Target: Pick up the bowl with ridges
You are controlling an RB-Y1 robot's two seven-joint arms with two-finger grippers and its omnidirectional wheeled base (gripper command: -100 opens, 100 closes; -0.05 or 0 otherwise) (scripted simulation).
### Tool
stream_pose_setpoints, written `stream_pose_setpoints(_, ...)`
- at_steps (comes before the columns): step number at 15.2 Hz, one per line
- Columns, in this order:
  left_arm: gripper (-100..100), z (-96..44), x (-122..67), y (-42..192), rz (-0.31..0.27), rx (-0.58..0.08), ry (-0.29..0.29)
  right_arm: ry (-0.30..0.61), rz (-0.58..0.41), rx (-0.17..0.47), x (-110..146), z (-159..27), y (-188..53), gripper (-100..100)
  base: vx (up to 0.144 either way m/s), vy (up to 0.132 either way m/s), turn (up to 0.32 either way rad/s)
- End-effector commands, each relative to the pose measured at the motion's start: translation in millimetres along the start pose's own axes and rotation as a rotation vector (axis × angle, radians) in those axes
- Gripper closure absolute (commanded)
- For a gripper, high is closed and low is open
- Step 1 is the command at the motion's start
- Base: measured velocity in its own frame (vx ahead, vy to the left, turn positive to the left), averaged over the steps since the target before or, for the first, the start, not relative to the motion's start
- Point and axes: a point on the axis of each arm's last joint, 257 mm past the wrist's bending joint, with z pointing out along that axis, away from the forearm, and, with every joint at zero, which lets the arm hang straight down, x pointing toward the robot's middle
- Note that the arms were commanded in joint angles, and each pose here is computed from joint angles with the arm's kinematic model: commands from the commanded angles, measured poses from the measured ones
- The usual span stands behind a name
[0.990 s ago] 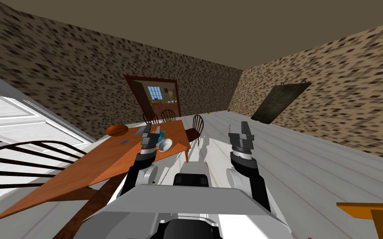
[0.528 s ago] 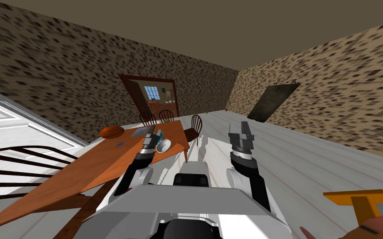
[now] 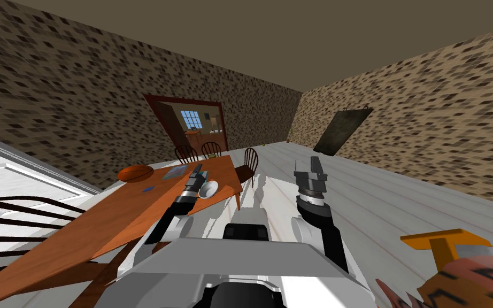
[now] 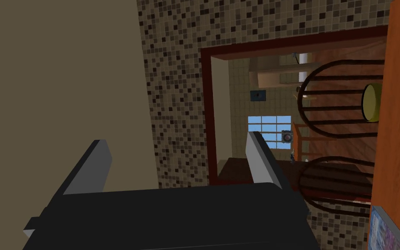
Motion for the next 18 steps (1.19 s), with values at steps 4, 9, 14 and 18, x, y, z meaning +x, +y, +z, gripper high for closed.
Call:
stream_pose_setpoints(4,-100,-6.3,-12.3,39,-0.001,-0.126,-0.005,0.000,0.000,0.000,0,0.0,0,0,-0.001,0.006,-0.064)
stream_pose_setpoints(9,-100,-15.7,-27.5,77,-0.007,-0.254,-0.020,0.000,0.000,0.000,0,0.0,0,0,0.000,0.004,-0.077)
stream_pose_setpoints(14,-100,-29.4,-43.9,112,-0.020,-0.378,-0.044,0.000,0.000,0.000,0,0.0,0,0,0.000,0.005,-0.081)
stream_pose_setpoints(18,-100,-46.6,-60.5,144,-0.040,-0.495,-0.073,0.000,0.000,0.000,0,0.0,0,0,0.002,0.005,-0.087)
